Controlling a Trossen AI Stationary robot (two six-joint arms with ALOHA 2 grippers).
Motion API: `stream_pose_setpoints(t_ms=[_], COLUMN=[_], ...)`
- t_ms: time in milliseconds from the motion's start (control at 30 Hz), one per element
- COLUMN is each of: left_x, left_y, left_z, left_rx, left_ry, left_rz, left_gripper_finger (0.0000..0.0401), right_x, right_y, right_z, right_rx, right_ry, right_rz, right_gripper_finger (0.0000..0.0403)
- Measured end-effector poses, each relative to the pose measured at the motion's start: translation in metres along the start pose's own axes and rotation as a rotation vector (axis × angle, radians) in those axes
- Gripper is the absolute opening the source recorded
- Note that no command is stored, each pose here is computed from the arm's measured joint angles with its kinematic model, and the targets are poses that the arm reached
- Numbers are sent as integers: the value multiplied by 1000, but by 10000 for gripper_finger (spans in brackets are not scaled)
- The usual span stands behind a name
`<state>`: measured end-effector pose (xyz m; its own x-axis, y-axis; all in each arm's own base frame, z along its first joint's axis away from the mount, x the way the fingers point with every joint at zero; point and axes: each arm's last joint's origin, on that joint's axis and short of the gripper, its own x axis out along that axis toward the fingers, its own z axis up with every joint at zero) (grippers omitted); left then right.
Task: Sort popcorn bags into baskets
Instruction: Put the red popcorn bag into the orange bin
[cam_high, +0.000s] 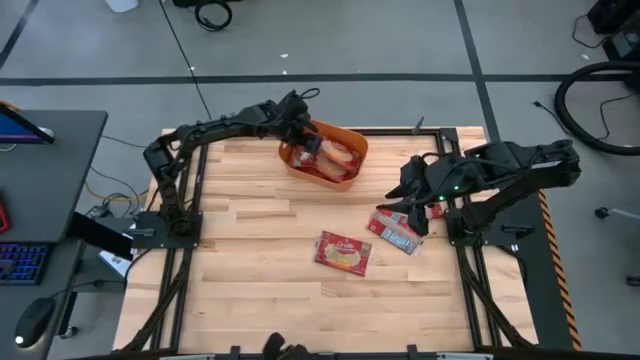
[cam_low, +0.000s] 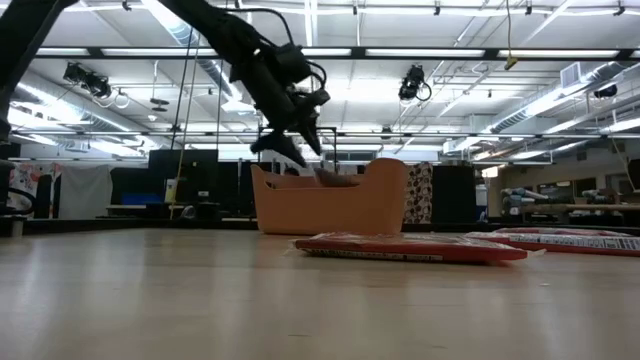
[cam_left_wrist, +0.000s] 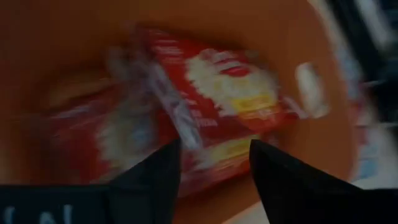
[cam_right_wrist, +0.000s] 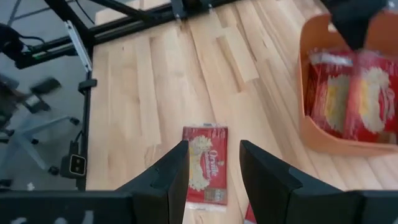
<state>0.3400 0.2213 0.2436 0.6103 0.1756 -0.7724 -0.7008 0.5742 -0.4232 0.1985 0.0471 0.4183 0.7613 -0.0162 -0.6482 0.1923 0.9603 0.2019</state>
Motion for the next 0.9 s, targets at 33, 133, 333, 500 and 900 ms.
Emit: stream_pose_setpoints(t_ms=[33,133,333,500,900], left_x=[-6,-24,-46,-55,-114], left_y=[-1,-8,-52,-91,-147], left_z=[-2,-11,-43,-74,-127], left_rx=[41,212,581,755,877], left_ry=[2,28,126,156,129], left_rz=[43,139,18,-53,-282], left_gripper_finger=[200,204,194,188,187], right_x=[2,11,43,71,108], right_y=[0,-2,-9,-19,-38], right_z=[-2,-10,-40,-74,-122], right_rx=[6,14,45,144,380], right_ry=[10,61,186,310,488], right_rz=[-5,-25,-108,-192,-215], right_gripper_finger=[146,146,146,146,152])
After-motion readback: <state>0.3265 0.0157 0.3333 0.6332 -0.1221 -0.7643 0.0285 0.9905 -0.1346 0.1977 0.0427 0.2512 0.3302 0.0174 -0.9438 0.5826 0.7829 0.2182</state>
